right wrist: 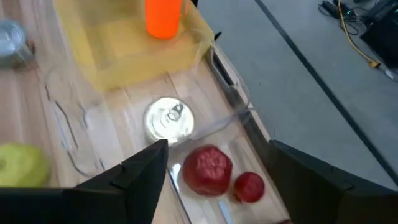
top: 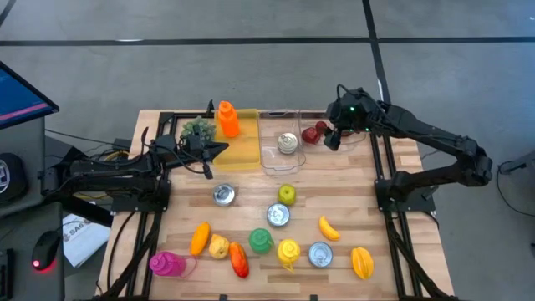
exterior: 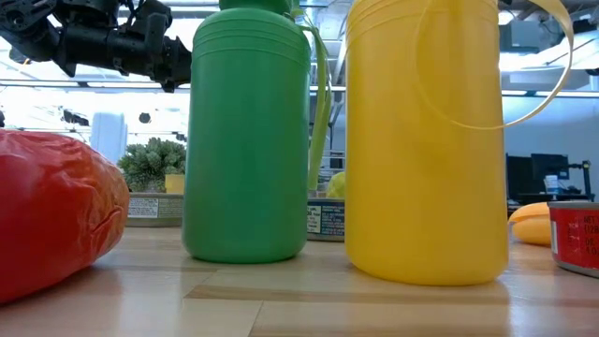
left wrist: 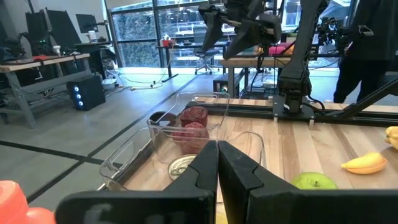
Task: Pick & Place Food Item
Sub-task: Put the green bottle into the yellow bin
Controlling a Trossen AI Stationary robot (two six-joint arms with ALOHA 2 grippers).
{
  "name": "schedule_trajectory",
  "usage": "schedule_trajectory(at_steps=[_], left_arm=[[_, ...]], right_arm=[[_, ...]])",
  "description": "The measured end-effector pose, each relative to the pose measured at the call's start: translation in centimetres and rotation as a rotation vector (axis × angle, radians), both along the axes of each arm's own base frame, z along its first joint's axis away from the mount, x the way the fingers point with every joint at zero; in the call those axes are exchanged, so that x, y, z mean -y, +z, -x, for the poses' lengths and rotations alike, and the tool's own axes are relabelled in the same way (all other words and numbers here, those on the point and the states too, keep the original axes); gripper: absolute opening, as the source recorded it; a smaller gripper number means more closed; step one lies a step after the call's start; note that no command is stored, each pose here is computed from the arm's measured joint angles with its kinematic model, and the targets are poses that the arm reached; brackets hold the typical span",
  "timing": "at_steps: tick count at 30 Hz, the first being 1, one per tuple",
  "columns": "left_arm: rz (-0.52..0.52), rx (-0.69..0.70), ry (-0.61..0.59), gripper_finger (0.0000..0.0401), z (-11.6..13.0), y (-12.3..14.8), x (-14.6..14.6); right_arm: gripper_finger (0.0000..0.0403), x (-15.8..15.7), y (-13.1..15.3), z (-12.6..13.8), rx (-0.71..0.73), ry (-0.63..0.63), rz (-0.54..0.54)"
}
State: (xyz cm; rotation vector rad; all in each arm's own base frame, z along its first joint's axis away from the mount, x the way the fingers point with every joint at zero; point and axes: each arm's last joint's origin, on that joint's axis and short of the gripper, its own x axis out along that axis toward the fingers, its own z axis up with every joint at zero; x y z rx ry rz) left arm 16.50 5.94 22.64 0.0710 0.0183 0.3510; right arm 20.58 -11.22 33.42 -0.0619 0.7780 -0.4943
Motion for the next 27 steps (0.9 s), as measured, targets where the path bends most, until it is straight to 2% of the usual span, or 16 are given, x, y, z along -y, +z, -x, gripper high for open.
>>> schedule_trajectory(at_steps=[4,9,14,21,27], left_arm=[[0.001,0.000,0.000,0.0001,0.0,0.0,0.0],[0.001,0.000,0.000,0.0001,0.0,0.0,0.0],[0.001,0.000,0.000,0.0001,0.0,0.0,0.0],[0.000,0.000,0.000,0.0001,0.0,0.0,0.0],[0.001,-0.002,0.000,0.0001,0.0,0.0,0.0]], right_arm=[[0.0211,0.6,-0.9,0.2,-0.018,-0.020,-0.006],[0.0131,1.0,-3.8,0.1,-0.015,-0.031,-0.005],[0.0071,1.3,-4.8,0.3,-0.017,-0.048,-0.003],[0.0039,1.9,-4.3,0.4,0.045,-0.059,0.015],[0.0033,2.1,-6.6,-0.2,0.163,-0.021,0.046]])
